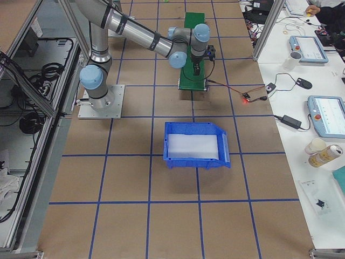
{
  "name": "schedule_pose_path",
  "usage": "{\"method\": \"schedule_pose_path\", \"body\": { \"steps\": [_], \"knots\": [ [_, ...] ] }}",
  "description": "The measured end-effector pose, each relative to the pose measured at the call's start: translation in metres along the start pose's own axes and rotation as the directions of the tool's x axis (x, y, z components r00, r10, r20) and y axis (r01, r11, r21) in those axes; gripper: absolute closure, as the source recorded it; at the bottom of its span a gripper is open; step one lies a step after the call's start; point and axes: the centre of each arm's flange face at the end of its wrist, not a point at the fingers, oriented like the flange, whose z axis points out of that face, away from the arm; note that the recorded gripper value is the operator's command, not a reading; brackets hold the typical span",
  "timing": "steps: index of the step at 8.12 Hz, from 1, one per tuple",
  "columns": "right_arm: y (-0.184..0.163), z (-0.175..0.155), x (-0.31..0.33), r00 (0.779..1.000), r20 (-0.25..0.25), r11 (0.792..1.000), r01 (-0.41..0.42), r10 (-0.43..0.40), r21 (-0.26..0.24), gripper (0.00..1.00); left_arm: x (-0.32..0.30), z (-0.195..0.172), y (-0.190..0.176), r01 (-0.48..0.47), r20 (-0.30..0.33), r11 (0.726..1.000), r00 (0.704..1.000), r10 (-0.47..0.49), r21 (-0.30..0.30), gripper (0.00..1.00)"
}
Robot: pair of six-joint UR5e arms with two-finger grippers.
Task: Move capacitor from left to right
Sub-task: 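Hold the right gripper above the belt end as the capacitor rides toward it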
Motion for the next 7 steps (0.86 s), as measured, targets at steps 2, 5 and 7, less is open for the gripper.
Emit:
{"method": "schedule_pose_path", "body": {
  "steps": [2, 5, 7],
  "knots": [
    [-0.0003, 0.0011, 0.0, 1.0, 0.004, 1.0, -0.001, 0.001, -0.001, 0.0, 0.0, 0.0003, -0.0001, 0.0, 0.0, 1.0, 1.0, 0.0, 0.0, 0.0],
    [-0.0013, 0.0059, 0.0011, 1.0, 0.008, 1.0, -0.003, 0.003, -0.009, 0.0, 0.0004, 0.0029, -0.002, 0.0, 0.0, 1.0, 1.0, 0.0, -0.003, 0.0],
    [-0.0015, 0.0067, 0.0013, 1.0, 0.009, 1.0, -0.004, 0.004, -0.01, 0.0, 0.0001, 0.0032, -0.0027, 0.0, 0.0, 1.0, 1.0, 0.0, -0.003, 0.0]
  ]
}}
